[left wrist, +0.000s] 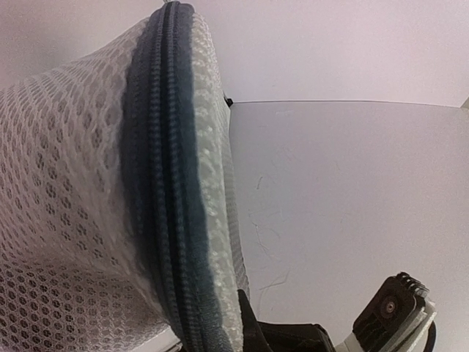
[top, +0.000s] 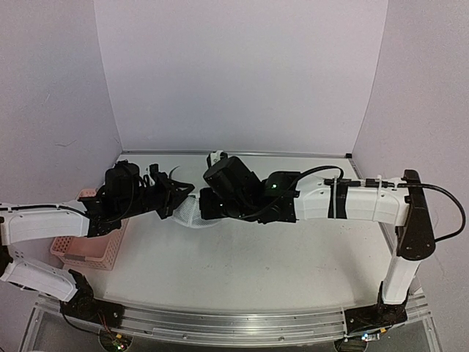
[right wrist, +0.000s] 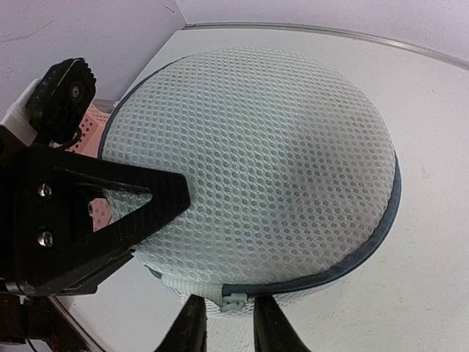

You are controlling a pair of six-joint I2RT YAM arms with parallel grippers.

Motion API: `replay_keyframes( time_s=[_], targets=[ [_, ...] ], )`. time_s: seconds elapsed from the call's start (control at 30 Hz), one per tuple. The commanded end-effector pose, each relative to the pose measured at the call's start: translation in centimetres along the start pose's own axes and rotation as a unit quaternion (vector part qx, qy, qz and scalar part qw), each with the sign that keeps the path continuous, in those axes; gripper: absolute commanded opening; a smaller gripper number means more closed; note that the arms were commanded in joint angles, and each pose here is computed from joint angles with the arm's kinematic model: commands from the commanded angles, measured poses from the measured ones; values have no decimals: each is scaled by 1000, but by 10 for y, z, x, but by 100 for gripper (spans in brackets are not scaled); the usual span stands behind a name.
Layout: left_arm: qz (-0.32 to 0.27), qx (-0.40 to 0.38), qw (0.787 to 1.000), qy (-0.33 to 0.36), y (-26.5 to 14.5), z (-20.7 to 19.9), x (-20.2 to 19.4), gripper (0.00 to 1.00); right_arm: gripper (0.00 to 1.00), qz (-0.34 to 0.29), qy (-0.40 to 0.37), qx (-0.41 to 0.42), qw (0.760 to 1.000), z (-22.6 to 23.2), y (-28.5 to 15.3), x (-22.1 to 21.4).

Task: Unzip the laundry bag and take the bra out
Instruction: Pick up the zipper from the laundry bag, then unzip the zipper of the laundry bag.

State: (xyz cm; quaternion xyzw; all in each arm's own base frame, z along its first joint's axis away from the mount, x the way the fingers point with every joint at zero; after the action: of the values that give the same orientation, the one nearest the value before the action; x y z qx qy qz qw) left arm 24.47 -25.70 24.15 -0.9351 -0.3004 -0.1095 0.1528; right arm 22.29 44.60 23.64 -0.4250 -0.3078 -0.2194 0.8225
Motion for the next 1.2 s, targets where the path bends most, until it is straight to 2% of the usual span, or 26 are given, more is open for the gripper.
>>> replay_keyframes(
  time_s=[0.0, 0.13, 0.37, 0.73, 0.97, 1.17],
  targets=[
    [-24, -61, 998, 18, -8, -40, 14, 0, 17, -25, 3, 3, 1000, 11, -1, 11],
    [-24, -60, 998, 19, -8, -40, 14, 0, 0, -26, 1, -2, 1000, 9, -1, 11],
    [-17, -64, 997, 31, -9, -42, 13, 0, 0, -19, -7, 2, 1000, 3, -12, 9],
    [49, -102, 989, 97, -11, -56, -2, 0, 0, -11, -63, 27, 998, -29, -44, -6],
    [100, -135, 976, 141, -8, -68, -12, 0, 0, -8, -92, 43, 995, -47, -57, -8],
    [114, -177, 958, 193, -17, -89, -14, 0, 0, 9, -125, 76, 989, -57, -63, -13]
  ],
)
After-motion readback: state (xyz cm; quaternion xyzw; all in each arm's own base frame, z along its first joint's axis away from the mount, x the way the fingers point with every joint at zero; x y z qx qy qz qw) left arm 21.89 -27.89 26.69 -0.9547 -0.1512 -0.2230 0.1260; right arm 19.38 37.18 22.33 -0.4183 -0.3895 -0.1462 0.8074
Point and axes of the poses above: each gripper's point midway between its finger pads, its own y axis out along the fingers, its own z axis along the line the jaws close on, x = y × z, the point moved 5 cm from there along -y, back along the fingers, and after that the axes turned 11 degrees about y, right-handed, at the moved point
